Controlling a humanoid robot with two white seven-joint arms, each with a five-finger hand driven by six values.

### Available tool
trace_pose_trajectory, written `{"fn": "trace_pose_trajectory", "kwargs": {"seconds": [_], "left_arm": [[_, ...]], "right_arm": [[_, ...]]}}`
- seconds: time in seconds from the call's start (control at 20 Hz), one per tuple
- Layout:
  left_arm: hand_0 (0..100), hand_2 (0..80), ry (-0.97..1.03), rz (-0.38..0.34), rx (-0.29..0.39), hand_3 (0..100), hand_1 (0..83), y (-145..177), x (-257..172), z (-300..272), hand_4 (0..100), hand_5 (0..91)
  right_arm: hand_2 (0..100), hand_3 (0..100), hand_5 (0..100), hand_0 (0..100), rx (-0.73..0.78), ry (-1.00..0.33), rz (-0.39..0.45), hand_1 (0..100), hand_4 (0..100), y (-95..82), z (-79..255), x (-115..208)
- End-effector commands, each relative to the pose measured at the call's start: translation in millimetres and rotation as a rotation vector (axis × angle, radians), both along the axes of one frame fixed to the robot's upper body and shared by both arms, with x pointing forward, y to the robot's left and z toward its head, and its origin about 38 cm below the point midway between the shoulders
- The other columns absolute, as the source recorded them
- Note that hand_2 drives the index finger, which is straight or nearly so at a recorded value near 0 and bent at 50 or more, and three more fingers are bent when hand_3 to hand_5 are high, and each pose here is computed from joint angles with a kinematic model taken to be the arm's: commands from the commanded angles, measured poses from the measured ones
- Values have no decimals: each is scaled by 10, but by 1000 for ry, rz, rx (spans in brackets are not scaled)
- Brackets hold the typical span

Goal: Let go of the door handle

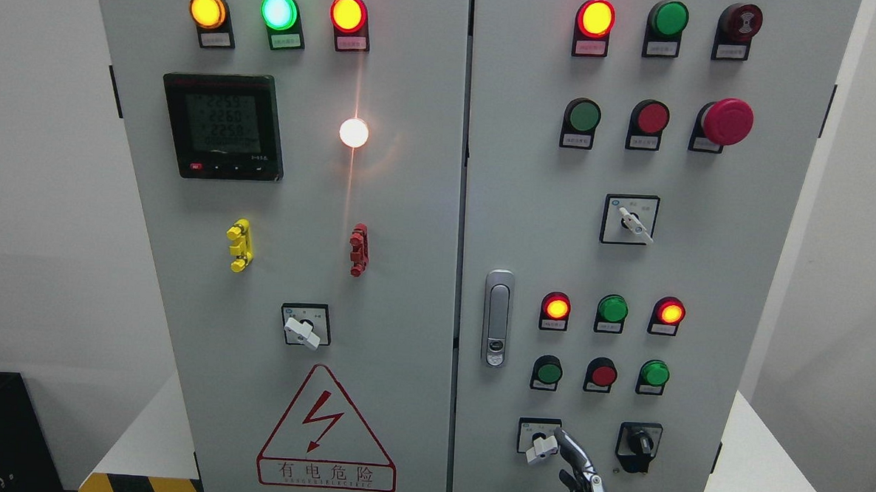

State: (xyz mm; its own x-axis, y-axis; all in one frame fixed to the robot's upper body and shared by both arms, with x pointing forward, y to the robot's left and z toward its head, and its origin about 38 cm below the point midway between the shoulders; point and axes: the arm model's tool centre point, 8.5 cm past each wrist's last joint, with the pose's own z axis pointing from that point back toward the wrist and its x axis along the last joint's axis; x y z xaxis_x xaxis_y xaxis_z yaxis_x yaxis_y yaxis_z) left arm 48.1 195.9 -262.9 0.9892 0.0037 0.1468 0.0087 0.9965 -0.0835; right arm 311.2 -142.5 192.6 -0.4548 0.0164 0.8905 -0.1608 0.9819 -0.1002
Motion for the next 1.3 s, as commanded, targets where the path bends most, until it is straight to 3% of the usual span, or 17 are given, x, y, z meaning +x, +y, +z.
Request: {"fn": "trace_pose_trajectory", "kwargs": {"seconds": [0.0, 0.5, 0.75, 0.85, 0.9, 1.25], "left_arm": [[120, 0, -1, 0, -1, 0, 556, -1, 1, 0, 0, 0], [120, 0, -1, 0, -1, 0, 556, -1, 1, 0, 0, 0], [120, 0, -1, 0, -1, 0, 556, -1, 1, 0, 0, 0], [120, 0, -1, 0, -1, 0, 556, -1, 1, 0, 0, 0], [120, 0, -1, 0, -1, 0, 556, -1, 1, 0, 0, 0], [120, 0, -1, 0, -1, 0, 556, -1, 1, 0, 0, 0]], "right_arm": [[0, 141, 53, 387, 1, -2, 4, 165, 111, 15, 8, -4], [0, 169, 85, 385, 1, -2, 4, 176, 153, 15, 11, 0], [0, 283, 182, 383, -26, -28, -7, 198, 344, 17, 57, 15], [0, 340, 276, 385, -44, -48, -13, 213, 423, 24, 89, 24], [0, 390, 385, 390, -47, -59, -15, 222, 479, 33, 112, 26], [0, 575, 706, 423, -119, -124, -48, 297, 688, 57, 235, 68]]}}
